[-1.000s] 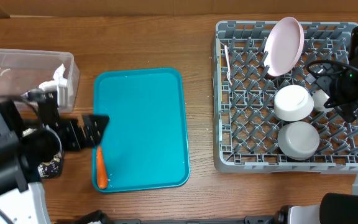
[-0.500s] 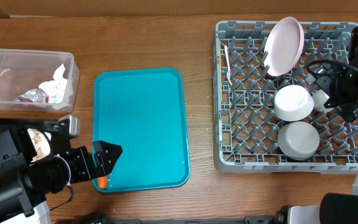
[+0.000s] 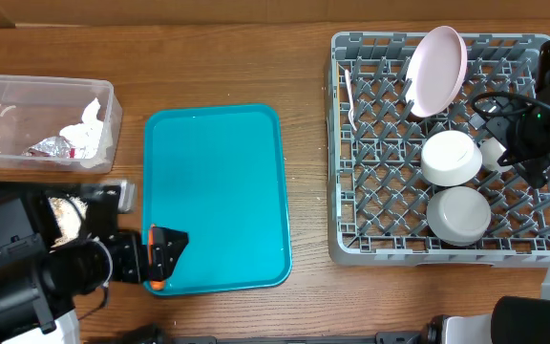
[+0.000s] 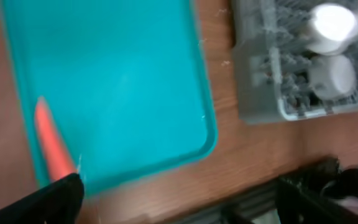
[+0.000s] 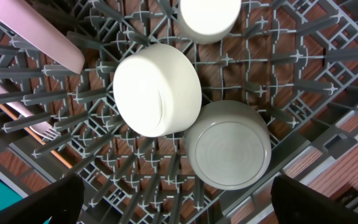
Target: Sort waste into correct bins and load items into the dishwasher rack
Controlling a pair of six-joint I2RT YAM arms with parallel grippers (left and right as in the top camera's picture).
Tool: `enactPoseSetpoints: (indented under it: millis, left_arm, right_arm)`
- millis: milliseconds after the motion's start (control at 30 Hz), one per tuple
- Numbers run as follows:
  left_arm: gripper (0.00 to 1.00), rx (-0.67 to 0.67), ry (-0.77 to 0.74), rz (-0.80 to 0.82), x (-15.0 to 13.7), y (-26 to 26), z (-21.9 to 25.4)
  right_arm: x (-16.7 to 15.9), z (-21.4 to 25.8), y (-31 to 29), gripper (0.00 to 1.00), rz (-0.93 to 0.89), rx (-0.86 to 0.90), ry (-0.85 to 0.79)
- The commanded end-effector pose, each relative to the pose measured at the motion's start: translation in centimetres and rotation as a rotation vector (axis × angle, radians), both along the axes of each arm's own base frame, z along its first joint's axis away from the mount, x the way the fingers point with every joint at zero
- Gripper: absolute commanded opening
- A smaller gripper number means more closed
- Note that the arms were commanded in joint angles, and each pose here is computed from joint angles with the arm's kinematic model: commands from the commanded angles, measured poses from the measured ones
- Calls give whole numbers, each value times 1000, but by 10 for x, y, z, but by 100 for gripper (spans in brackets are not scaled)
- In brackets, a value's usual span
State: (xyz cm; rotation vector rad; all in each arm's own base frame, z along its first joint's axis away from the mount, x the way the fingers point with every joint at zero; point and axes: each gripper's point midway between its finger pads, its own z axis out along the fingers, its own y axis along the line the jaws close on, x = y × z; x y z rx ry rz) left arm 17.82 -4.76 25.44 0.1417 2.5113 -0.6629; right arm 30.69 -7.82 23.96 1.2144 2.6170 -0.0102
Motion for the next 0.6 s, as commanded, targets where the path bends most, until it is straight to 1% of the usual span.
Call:
enactPoseSetpoints:
  millis: [0,67,133,233,300,400,467,500,567]
  left_arm:
    - [100,-68,-231,-283,3,-39,10]
    - [100,-87,-297,-364,5,-54,4]
    - [100,-106,-323,-410,5,-65,-8]
    - [100,-128,-366,-405,13,-74,-28]
    - [100,-140,-373,-301,29,-70,-42]
    - [100,-142,-344,-32,55,-50,-66]
    - [100,-130,-348,108,64,-38,-82]
    - [100,-111,-375,148,67,-33,-88]
    - [100,-70,-436,178,70,-28,-97]
  right_arm:
    - [0,0,-1,100,-1,1,-4]
    - [0,0,-1,100,-1,1,-4]
    - [0,0,-1,100,-1,1,-4]
    - [0,0,-1,100,-1,1,-4]
    - [0,0,-1,100,-1,1,-4]
    - [0,0,-1,100,-1,1,-4]
    - [0,0,-1,100,-1,1,-4]
    - [0,0,-1,100,-1,1,-4]
    - [0,0,-1,100,-1,1,-4]
